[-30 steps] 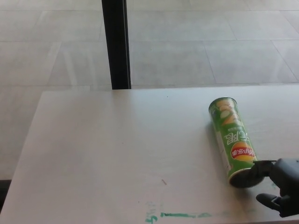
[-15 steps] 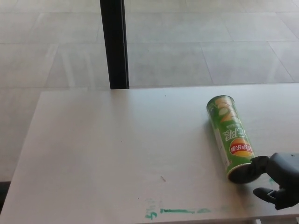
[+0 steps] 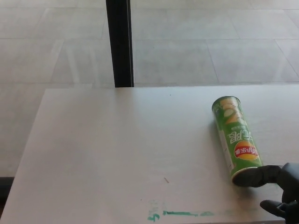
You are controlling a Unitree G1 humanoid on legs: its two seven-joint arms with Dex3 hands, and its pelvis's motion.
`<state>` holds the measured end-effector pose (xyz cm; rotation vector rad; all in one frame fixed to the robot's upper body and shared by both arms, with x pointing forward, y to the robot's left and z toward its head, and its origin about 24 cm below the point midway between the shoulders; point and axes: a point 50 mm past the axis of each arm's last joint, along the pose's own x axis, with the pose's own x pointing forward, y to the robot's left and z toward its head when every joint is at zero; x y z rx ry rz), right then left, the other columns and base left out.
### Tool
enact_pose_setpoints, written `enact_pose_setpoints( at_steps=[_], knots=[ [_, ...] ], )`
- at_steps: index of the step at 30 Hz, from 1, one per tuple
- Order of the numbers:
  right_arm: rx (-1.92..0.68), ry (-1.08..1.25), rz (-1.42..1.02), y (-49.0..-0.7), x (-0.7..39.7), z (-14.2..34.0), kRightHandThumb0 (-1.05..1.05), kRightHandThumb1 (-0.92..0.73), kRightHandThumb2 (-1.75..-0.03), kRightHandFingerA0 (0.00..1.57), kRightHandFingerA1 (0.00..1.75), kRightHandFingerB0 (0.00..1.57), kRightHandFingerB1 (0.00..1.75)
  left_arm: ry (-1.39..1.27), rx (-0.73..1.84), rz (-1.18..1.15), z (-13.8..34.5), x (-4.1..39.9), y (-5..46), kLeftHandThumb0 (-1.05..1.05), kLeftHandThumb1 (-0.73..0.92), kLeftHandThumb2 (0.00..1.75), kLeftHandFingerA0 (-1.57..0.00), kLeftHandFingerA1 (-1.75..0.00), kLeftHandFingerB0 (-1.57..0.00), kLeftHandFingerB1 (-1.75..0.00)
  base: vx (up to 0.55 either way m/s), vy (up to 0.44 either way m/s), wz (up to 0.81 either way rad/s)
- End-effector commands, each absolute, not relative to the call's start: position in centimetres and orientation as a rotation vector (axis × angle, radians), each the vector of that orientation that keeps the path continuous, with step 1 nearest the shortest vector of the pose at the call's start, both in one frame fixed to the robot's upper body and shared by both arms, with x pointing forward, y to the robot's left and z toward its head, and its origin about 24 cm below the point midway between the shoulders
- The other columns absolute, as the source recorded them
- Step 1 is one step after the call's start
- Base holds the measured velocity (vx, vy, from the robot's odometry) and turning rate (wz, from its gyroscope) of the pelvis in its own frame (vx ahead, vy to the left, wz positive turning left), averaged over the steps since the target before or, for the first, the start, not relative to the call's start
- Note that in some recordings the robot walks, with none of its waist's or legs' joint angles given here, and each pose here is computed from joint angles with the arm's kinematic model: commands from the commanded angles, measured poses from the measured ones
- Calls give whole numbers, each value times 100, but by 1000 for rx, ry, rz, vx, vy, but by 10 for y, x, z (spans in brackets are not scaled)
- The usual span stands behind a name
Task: Use the right hand as a fist to push the chips tray inside its container kept in the middle of the desk
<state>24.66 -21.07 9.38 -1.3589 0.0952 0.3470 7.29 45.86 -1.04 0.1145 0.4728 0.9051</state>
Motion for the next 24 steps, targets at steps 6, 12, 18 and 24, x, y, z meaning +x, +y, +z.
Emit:
enact_pose_setpoints(
  at_steps=[6,12,18,24],
  knots=[
    [-1146,443,686,-243,201,123,-53,-73,-62,72,68,53,40,467,143,905,-5,74,462,-63,86,66,-49,-47,-41,-41,0,0,0],
    [-1145,525,603,-272,196,145,-54,-75,-63,68,66,50,40,471,143,911,-6,74,462,-63,86,66,-50,-47,-41,-41,0,0,0],
    [-972,375,144,-335,192,159,-51,-72,-61,78,65,57,43,471,145,906,-6,75,462,-63,86,66,-50,-47,-41,-41,0,0,0],
    [-791,266,-338,-391,178,152,-53,-66,-60,81,70,60,48,474,138,906,-8,76,460,-63,86,66,-50,-47,-41,-41,0,0,0]
  ],
)
